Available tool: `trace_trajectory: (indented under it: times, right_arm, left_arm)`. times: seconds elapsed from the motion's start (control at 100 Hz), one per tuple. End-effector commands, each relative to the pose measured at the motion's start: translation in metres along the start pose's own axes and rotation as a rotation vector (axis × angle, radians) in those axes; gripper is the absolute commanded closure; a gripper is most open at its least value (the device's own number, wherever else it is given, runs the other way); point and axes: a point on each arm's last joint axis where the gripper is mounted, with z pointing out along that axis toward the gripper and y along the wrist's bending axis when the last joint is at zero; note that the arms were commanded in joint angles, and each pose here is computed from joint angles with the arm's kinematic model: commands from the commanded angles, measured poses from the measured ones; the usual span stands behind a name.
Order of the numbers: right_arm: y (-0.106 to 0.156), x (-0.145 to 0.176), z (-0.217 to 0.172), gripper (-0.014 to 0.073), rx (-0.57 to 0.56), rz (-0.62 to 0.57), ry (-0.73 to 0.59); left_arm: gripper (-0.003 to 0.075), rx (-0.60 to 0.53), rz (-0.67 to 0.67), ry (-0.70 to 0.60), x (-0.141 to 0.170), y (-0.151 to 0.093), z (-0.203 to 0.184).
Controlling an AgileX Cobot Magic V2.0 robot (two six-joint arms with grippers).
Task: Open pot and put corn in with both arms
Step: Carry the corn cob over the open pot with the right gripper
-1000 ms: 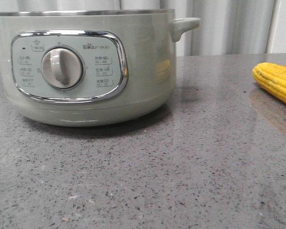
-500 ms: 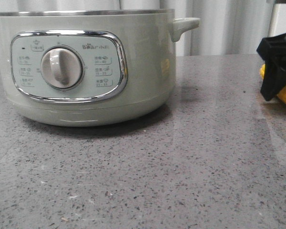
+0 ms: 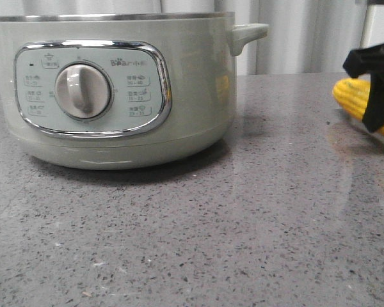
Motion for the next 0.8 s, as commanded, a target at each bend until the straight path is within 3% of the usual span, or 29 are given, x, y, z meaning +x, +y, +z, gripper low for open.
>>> trace_trajectory:
  times: [0.0, 0.18, 0.5, 0.64, 0.79]
  right_arm:
    - [0.0, -0.023, -0.038, 0.044, -0.003, 0.004, -0.184]
    - [0.018, -0.052, -0.093, 0.044, -0.07, -0.009, -0.385]
    - [0.099, -0.09, -0.171, 0.044, -0.317, -0.175, -0.684]
    - [0.13, -0.098, -0.168, 0.044, -0.393, -0.227, -0.694]
    - [0.155, -0.1, -0.141, 0.044, -0.42, -0.267, -0.621]
  left_arm:
    - [0.0741, -0.016, -0.018, -0.072, -0.013, 0.001, -0.001]
    - [0.0741, -0.015, -0.021, -0.072, -0.013, 0.001, -0.001]
    - [0.0741, -0.015, -0.021, -0.072, -0.013, 0.001, -0.001]
    - [0.0741, -0.014, -0.02, -0.071, -0.013, 0.001, -0.001]
    - [0.0741, -0.011, -0.02, -0.065, -0.012, 0.001, -0.001]
